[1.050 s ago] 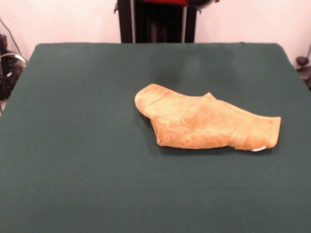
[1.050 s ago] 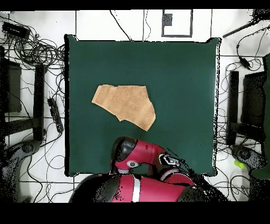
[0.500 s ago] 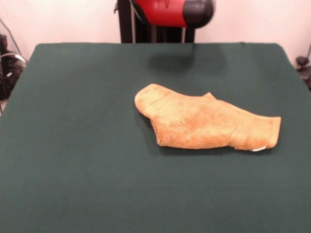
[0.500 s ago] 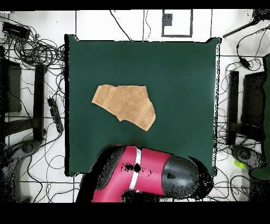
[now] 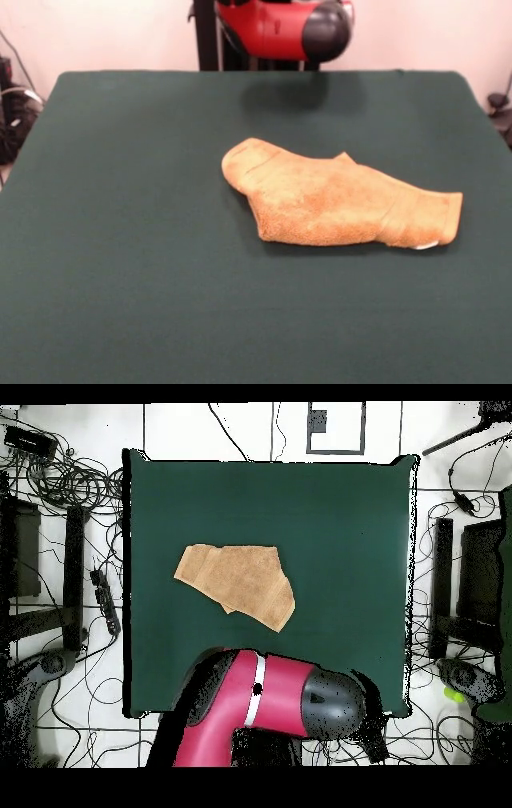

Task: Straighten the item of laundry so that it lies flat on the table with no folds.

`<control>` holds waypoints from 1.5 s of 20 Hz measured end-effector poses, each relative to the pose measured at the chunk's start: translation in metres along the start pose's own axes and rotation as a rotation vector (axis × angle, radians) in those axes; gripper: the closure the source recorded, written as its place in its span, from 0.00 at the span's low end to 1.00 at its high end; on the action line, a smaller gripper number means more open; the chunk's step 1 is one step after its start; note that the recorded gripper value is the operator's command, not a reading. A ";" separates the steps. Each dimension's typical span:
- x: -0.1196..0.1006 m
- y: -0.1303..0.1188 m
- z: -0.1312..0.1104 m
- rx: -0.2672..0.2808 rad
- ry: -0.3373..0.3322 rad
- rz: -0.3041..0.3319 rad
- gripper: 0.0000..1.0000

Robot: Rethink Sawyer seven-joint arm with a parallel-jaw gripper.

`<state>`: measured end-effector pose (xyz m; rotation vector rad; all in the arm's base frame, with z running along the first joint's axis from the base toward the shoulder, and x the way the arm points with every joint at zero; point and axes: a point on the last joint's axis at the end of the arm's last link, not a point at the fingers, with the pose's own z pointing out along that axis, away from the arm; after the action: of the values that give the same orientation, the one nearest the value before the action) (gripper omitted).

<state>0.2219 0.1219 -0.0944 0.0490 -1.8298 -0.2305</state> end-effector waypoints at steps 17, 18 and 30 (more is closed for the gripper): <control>-0.054 -0.003 -0.056 -0.036 0.072 0.022 0.00; -0.055 -0.003 -0.059 -0.040 0.068 0.024 0.00; -0.059 0.001 -0.084 -0.053 -0.015 0.037 0.00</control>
<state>0.3189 0.1205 -0.1294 -0.0239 -1.8367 -0.2540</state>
